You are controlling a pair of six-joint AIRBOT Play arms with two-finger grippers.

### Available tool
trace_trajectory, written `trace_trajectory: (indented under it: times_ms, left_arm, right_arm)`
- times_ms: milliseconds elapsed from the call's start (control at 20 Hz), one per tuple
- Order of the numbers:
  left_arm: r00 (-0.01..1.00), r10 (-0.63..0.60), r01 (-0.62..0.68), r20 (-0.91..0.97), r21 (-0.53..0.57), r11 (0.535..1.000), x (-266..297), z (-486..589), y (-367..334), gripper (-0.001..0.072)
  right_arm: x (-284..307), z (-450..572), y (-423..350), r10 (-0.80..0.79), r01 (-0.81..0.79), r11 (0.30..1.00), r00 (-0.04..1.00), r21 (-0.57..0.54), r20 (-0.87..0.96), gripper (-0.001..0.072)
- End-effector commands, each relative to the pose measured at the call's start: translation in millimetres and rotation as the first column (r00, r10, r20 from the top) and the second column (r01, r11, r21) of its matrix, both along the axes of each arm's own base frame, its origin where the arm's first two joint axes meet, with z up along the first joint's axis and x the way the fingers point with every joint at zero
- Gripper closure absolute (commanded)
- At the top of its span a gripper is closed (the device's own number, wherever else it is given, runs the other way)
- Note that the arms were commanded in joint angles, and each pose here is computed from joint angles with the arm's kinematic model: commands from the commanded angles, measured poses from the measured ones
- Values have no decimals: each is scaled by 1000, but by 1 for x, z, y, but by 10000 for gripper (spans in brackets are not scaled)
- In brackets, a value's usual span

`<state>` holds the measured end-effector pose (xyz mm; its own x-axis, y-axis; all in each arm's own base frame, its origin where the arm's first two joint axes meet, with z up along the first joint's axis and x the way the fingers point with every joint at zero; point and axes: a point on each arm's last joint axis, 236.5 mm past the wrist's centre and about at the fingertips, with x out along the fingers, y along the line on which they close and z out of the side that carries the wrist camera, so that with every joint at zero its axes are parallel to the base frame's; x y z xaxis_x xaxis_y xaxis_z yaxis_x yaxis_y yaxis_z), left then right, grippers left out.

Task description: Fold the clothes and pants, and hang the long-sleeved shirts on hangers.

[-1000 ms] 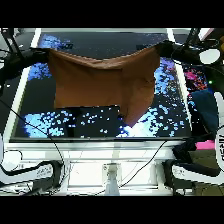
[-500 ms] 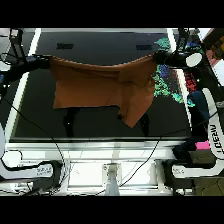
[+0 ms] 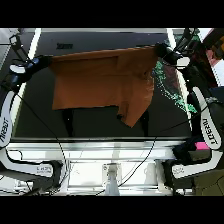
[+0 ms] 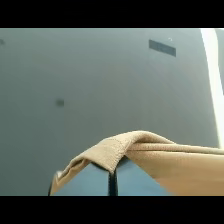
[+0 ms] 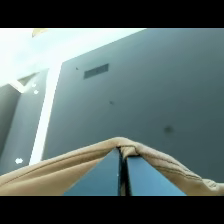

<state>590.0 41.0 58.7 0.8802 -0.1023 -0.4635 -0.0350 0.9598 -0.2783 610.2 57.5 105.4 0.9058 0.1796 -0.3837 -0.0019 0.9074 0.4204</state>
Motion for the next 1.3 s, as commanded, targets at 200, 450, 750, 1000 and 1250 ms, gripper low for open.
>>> trace_trajectory:
  times_ms: [200,450,750,1000,1250]
  left_arm:
    - [997,-12,14,-75,21,1000,4,-48,-5,686]
    - [955,-148,172,-256,72,983,-29,-84,-7,687]
    - [847,-125,137,-517,-15,990,-86,-124,15,686]
    - [828,-138,142,-544,-35,989,-94,-127,15,686]
    - [825,-144,144,-546,-43,989,-96,-127,13,156]
  right_arm:
    - [-18,-107,8,90,-116,990,958,-80,-271,699]
    - [-39,-130,10,134,-190,975,915,-114,-381,699]
    - [-76,-156,16,193,-289,953,818,-96,-541,699]
    - [-81,-161,7,180,-315,938,803,-147,-567,699]
    - [-96,-167,10,198,-342,932,761,-122,-618,251]
